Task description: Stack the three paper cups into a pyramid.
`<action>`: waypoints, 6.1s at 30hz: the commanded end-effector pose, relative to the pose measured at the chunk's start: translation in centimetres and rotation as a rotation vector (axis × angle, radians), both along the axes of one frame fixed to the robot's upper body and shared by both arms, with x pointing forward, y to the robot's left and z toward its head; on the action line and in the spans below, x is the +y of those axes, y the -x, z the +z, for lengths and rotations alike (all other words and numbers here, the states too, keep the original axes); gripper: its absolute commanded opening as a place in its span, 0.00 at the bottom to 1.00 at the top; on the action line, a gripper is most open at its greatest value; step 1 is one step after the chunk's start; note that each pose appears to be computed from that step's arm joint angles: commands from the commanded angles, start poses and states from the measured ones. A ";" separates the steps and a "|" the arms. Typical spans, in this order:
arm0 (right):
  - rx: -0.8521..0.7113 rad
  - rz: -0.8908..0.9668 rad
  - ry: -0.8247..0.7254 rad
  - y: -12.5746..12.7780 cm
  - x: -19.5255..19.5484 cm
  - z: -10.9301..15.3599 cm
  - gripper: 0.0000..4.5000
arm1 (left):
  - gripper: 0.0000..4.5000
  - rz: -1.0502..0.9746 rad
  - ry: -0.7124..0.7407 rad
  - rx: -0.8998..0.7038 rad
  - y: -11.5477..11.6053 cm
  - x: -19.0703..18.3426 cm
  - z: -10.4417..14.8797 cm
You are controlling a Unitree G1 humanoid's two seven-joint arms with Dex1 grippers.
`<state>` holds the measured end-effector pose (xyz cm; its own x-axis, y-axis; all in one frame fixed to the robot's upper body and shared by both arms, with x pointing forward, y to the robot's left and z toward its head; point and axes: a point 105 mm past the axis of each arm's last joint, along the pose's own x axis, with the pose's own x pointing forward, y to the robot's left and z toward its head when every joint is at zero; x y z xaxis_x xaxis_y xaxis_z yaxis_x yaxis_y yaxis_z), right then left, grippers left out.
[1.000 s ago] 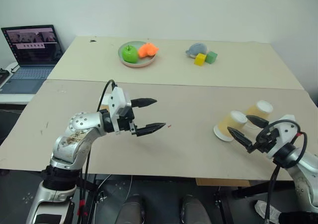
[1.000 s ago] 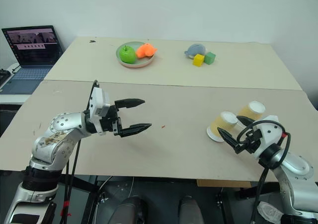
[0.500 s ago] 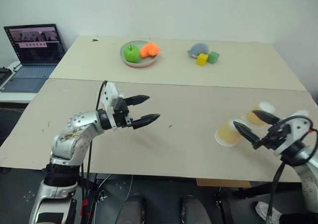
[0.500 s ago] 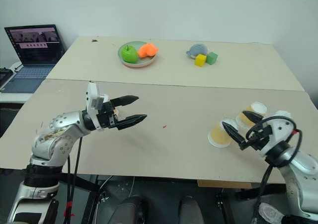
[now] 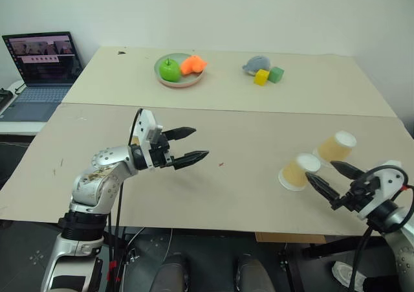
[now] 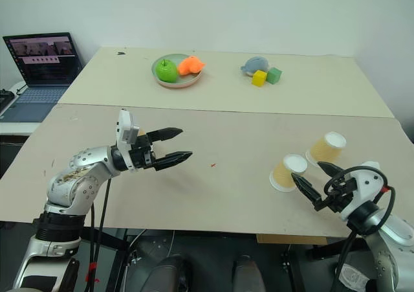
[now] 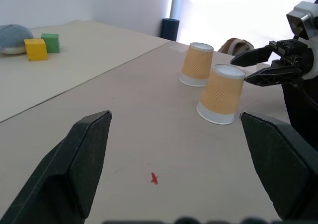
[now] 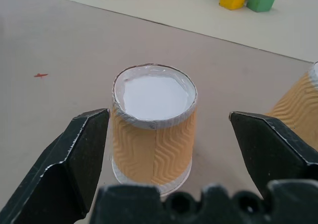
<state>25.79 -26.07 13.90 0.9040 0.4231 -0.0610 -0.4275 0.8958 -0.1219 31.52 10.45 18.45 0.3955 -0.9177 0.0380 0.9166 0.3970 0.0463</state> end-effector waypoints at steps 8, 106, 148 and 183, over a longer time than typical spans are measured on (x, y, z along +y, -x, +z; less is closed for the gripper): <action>-0.035 -0.031 -0.013 -1.2 -1.1 0.0 1.00 | 0.98 0.013 0.013 -0.074 0.7 0.3 2.1; -0.215 -0.411 0.021 0.0 -9.1 8.1 0.99 | 1.00 -0.202 -0.035 -0.142 2.9 -3.4 1.5; -0.089 -0.311 -0.089 -8.7 -8.4 2.3 0.99 | 1.00 -0.102 -0.025 -0.150 3.4 -2.3 2.3; 0.035 0.666 0.056 -9.4 11.3 3.4 0.59 | 1.00 0.180 -0.060 -0.114 4.7 3.3 1.6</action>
<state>35.06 -15.12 16.03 0.4683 0.8708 -0.1496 -0.8835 0.4629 -0.0711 27.39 13.91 19.07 0.5559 -0.8312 0.0096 0.8219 0.5513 0.1435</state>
